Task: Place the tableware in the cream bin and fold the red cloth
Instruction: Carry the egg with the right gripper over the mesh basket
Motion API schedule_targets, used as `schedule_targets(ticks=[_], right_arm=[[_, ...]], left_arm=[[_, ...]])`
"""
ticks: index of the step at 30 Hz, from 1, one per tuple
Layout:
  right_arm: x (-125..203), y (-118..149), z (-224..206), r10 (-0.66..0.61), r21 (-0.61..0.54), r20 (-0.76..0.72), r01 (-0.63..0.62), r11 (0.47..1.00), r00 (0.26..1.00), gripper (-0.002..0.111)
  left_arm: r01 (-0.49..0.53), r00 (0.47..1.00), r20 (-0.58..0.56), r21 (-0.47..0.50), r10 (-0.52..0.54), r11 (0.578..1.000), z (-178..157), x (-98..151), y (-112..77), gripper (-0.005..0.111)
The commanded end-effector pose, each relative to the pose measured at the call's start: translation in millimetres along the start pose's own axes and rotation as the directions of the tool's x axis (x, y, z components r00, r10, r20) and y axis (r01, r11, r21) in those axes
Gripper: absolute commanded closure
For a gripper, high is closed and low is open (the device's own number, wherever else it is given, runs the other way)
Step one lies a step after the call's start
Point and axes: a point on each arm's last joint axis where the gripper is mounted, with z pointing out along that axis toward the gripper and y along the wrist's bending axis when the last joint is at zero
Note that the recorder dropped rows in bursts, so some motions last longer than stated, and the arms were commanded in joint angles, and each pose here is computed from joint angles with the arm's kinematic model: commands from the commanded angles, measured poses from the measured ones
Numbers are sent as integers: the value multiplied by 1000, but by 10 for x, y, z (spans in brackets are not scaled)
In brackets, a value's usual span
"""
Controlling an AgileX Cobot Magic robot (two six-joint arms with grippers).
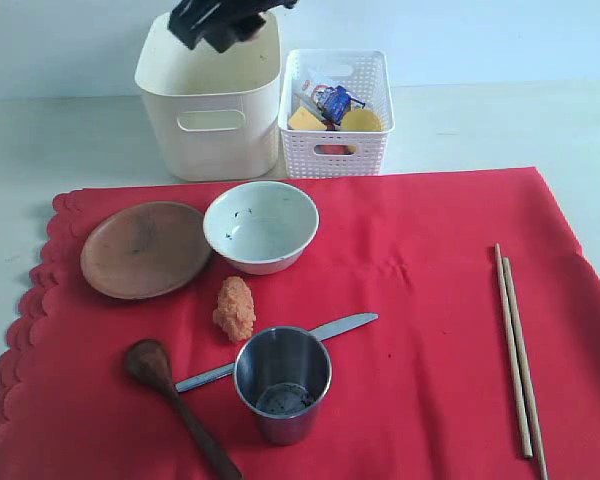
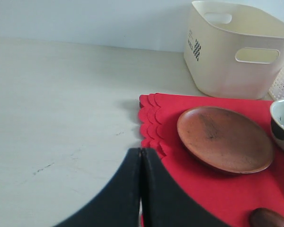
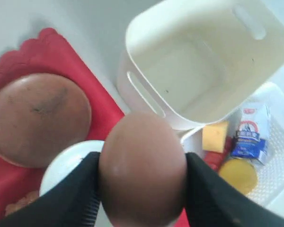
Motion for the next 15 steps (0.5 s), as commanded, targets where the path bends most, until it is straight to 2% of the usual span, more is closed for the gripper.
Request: schedule_targets(ticks=[1,11,15], right_arm=[[90,-313,-56,81,44,-11,-80,996,997,108],[333,-925,-26,206,130,-11,-203,970,978,108],[432,-1139,47,294,115,17,-294,949,956,108]], left_arm=[[0,1000,12,-4,0,1000,0,-2,3,107],[0,1000,12,-4,0,1000,0,-2,3,107],[0,1000,12,-4,0,1000,0,-2,3,107]])
